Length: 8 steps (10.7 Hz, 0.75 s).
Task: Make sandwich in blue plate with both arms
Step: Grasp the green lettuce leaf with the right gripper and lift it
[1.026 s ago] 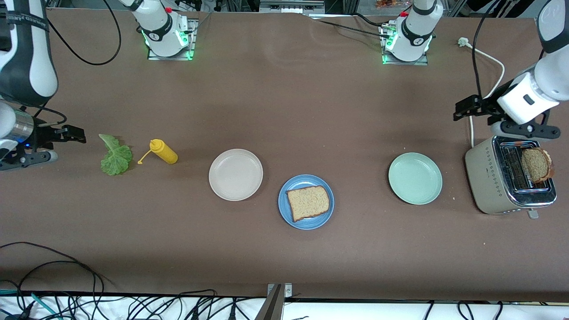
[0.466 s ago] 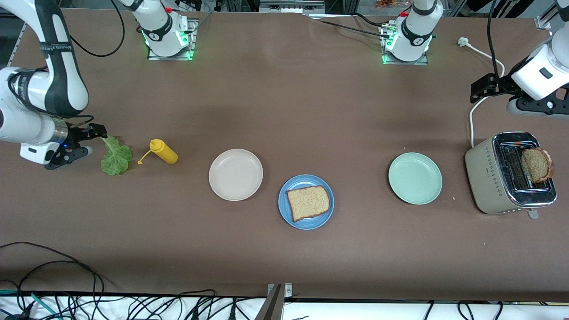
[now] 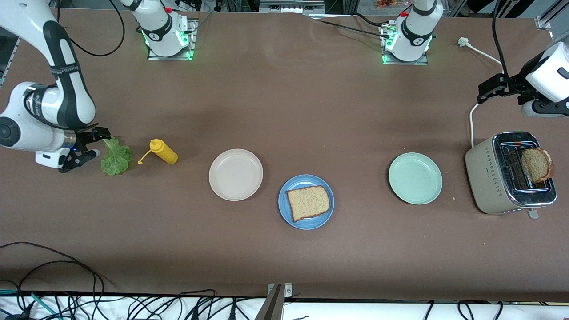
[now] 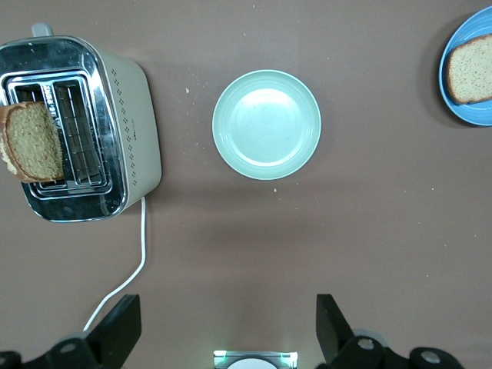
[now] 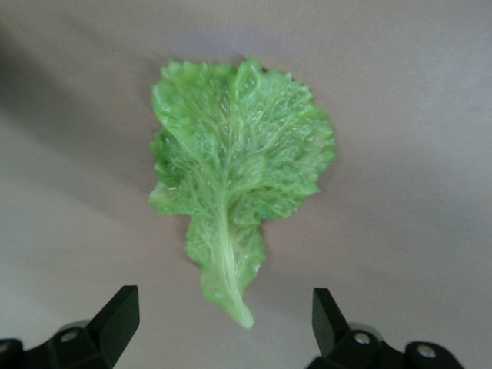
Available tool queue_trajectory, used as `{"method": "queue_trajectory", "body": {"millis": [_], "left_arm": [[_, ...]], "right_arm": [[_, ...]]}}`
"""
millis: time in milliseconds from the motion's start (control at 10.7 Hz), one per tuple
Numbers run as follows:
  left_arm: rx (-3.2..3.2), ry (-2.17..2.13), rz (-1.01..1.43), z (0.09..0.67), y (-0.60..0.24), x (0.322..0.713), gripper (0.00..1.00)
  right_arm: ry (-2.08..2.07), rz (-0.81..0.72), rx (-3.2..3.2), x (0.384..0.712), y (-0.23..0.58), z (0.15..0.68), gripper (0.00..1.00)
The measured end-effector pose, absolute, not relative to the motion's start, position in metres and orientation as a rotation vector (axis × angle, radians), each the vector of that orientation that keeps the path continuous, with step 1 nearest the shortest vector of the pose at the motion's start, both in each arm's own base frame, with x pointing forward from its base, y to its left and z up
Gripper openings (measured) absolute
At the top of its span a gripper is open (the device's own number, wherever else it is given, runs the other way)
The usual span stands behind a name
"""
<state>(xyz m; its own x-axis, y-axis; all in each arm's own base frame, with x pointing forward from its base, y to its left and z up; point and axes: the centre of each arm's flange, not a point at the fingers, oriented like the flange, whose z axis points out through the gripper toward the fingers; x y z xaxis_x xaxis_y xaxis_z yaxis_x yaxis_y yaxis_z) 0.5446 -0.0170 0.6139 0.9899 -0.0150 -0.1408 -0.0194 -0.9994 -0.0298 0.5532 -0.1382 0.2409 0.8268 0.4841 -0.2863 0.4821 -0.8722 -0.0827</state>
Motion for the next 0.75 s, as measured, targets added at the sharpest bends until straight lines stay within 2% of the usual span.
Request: {"method": "queue_trajectory", "body": {"millis": [280,466,559,653,746], "left_arm": [[-3.097,-0.055,0.223,0.614,-0.021,0.546,1.00],[-3.088,-0.167,0.218,0.614,-0.023,0.546,1.00],[-3.084,-0.211,0.215,0.615,-0.023,0.546,1.00],[-3.082,-0.227,0.212,0.615,-0.023,0.546,1.00],[-3.084,-0.231,0.197,0.619,-0.023,0.547,1.00]], "right_arm": [[-0.791,0.553,-2.967,0.546,-0.139,0.203,1.00],[-0.786,0.574,-2.959,0.544,-0.141,0.193,0.96],[-0.783,0.581,-2.957,0.543,-0.141,0.191,0.90],[-0.781,0.589,-2.954,0.542,-0.142,0.188,0.89],[-0.780,0.595,-2.952,0.541,-0.142,0.186,0.82]]}}
